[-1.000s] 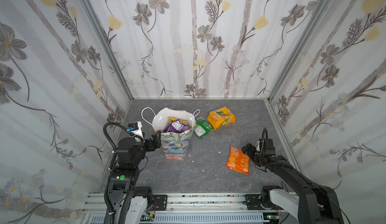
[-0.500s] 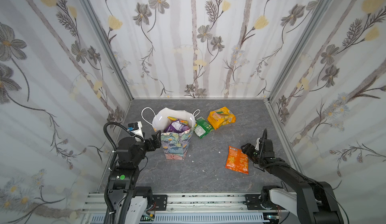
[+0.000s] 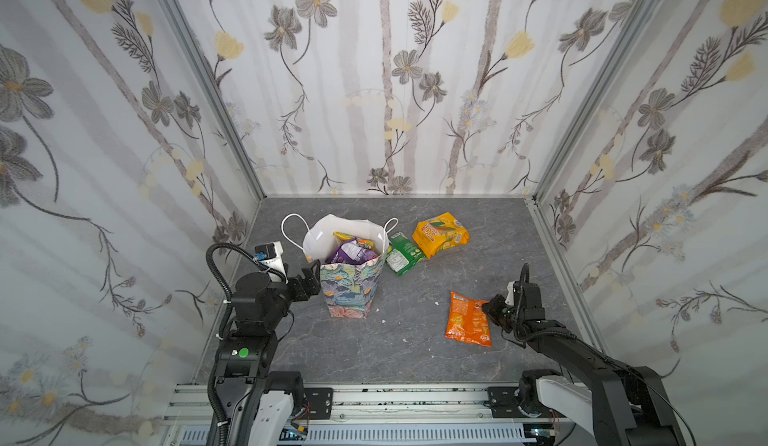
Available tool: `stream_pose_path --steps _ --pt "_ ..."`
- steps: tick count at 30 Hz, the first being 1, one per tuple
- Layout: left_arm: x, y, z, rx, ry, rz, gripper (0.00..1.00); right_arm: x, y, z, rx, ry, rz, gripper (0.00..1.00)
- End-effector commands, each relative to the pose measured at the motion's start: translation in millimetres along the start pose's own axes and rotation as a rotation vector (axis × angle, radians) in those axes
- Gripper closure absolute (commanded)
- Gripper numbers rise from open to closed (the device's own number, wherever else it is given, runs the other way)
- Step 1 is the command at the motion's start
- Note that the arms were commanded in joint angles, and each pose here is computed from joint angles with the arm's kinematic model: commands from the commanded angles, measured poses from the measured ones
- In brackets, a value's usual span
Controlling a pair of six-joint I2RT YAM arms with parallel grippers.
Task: Place the snacks into the paper bag
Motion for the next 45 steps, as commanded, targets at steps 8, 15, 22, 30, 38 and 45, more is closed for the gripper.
stream_pose_path --steps 8,15,22,30,38,45 --pt "-1 -1 6 0.017 -0.029 -0.006 0.09 -8 42 14 -0.092 -0.005 0.104 1.0" --pt "0 -1 6 0.015 -0.027 -0.006 0.09 -26 88 16 -0.213 -0.048 0.208 1.0" --pt "-1 -1 6 0.015 -0.031 -0.003 0.09 -50 146 19 -0.297 -0.062 0.365 1.0" --pt "-2 -1 7 0.013 -0.036 -0.002 0.09 -62 196 16 -0.431 -0.069 0.392 1.0" --pt "-2 -1 7 0.013 -0.032 -0.003 0.09 -74 241 10 -0.553 -0.062 0.454 1.0" --pt "-2 -1 6 0.01 -0.031 -0.003 0.09 -94 284 6 -0.641 -0.086 0.517 1.0"
Point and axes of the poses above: each gripper's point midway between its finger pads, its own x axis out along the fingers, its own y axis along the line the jaws close on, z = x × y, the point moved 3 cm from there along -x, back along the fingers, and after that the axes turned 10 degrees about x, right-handed, at the moved point
